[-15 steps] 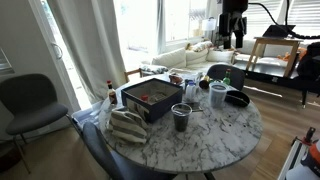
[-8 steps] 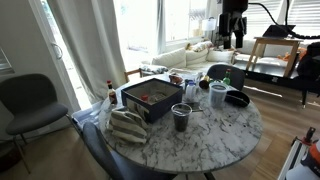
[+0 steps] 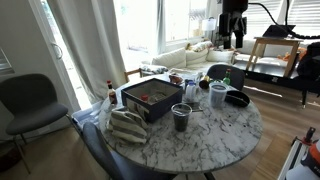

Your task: Put the cup inside the box

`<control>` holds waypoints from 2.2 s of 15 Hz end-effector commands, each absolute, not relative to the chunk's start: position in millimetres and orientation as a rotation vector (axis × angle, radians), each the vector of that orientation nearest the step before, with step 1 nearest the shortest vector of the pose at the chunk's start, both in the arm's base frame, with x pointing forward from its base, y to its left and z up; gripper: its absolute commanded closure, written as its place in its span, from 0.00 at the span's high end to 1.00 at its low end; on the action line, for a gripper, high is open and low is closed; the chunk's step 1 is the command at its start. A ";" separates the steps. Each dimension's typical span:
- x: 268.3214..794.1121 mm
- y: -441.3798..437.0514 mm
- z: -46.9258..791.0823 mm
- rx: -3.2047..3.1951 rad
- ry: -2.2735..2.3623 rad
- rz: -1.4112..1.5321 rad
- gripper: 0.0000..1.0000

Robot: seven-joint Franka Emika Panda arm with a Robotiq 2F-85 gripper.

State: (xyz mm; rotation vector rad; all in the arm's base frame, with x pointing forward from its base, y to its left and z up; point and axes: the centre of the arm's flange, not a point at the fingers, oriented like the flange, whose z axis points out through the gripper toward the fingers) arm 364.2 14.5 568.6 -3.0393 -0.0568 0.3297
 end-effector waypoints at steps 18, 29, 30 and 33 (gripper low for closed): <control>366.2 24.6 563.0 -3.033 -0.091 0.339 1.00; 393.4 67.3 438.3 -3.139 -0.046 0.392 1.00; 392.4 62.5 427.3 -3.118 -0.056 0.456 1.00; 392.2 66.8 432.7 -3.112 -0.054 0.453 1.00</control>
